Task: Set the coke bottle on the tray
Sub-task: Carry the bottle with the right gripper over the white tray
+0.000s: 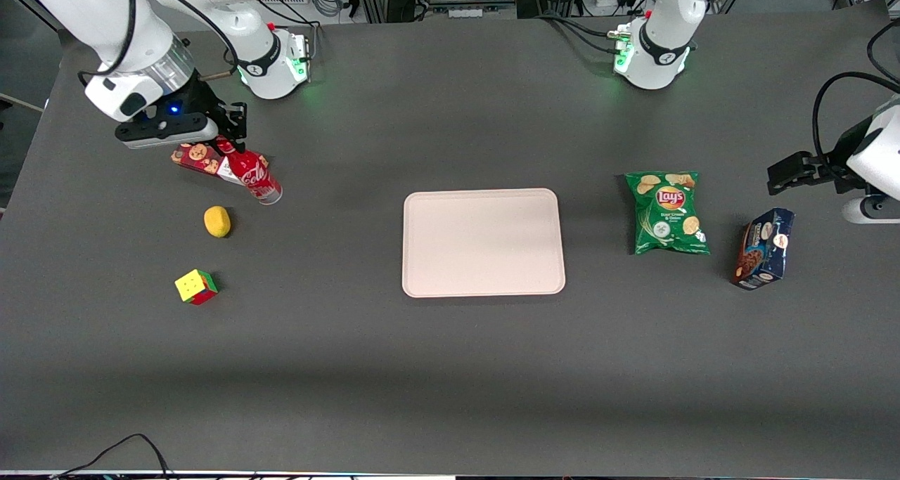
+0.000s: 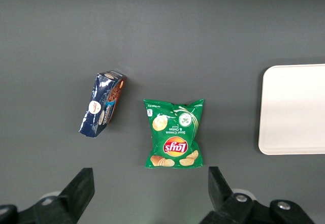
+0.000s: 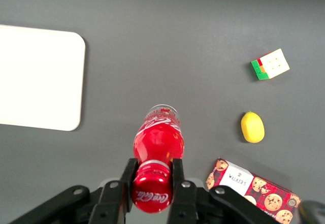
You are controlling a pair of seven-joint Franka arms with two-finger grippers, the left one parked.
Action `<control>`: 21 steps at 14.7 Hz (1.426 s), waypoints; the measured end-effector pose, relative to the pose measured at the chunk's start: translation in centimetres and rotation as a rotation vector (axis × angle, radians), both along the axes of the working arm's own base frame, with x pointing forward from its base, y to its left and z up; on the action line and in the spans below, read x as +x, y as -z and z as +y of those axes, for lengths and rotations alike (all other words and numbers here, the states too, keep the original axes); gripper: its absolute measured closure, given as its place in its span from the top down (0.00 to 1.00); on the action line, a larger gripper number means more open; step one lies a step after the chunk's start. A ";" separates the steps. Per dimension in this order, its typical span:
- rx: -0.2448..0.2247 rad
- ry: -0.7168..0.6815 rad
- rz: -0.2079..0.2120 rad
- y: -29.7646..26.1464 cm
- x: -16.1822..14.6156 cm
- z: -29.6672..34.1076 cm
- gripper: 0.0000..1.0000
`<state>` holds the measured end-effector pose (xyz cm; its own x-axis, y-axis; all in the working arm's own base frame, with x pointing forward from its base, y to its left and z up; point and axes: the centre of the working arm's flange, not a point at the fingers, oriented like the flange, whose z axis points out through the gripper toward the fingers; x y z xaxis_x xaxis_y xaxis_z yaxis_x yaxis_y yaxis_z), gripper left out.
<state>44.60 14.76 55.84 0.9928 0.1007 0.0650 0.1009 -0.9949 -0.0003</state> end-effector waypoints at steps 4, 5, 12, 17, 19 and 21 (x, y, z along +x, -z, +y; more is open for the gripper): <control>0.029 0.055 0.026 -2.2 3.2 6.8 0.31; 0.041 0.070 0.033 -2.2 3.9 8.9 0.31; 0.078 0.171 0.123 3.0 7.6 21.3 0.31; 0.038 0.224 0.147 11.3 9.0 26.2 0.31; 0.028 0.243 0.140 14.9 10.0 26.9 0.31; 0.014 0.254 0.148 18.7 10.7 27.5 0.31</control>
